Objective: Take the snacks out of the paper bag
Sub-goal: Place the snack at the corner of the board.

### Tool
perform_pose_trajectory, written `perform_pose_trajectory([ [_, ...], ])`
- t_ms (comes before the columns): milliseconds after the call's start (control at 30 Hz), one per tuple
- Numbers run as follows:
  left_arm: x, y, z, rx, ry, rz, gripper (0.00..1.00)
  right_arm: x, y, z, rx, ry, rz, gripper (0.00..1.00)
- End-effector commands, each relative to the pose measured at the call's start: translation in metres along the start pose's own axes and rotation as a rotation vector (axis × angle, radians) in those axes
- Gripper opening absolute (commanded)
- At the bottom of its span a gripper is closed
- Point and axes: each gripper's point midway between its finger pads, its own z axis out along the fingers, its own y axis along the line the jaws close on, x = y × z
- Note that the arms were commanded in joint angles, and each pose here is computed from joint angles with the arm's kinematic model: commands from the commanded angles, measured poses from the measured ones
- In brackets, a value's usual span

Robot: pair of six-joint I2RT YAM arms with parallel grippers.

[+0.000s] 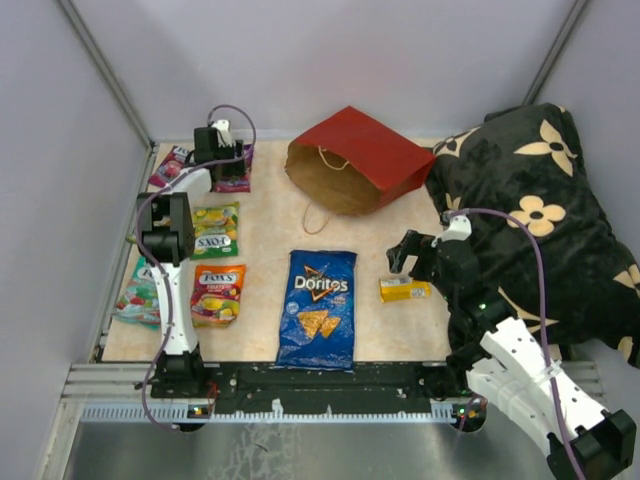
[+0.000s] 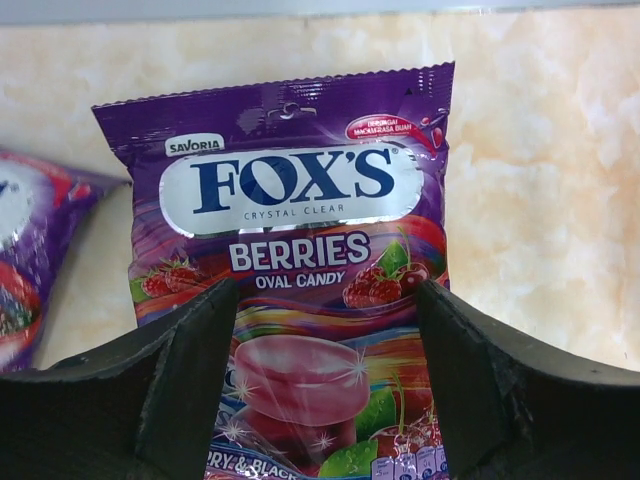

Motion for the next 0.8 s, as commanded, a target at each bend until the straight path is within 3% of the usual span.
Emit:
perform_pose_trajectory([
  [0, 0.033, -0.003, -0.022, 0.017, 0.091, -0.02, 0.79, -0.019, 0.009, -0.001, -0.031, -0.059, -0.01, 0.99],
  [200, 0.044, 0.0, -0.037, 0.008, 0.106, 0.013, 0.79, -0.015, 0.007, -0.001, -0.03, -0.049, -0.011, 0.99],
  [400, 0.02, 0.003, -0.047, -0.007, 0.056, 0.067, 0.83, -0.015, 0.009, -0.001, -0.035, -0.049, -0.008, 0.99],
  [767, 0.031, 0.025, -0.026, -0.078, 0.135, 0.13, 0.84, -0.015, 0.007, -0.002, -0.027, -0.049, -0.008, 0.99],
])
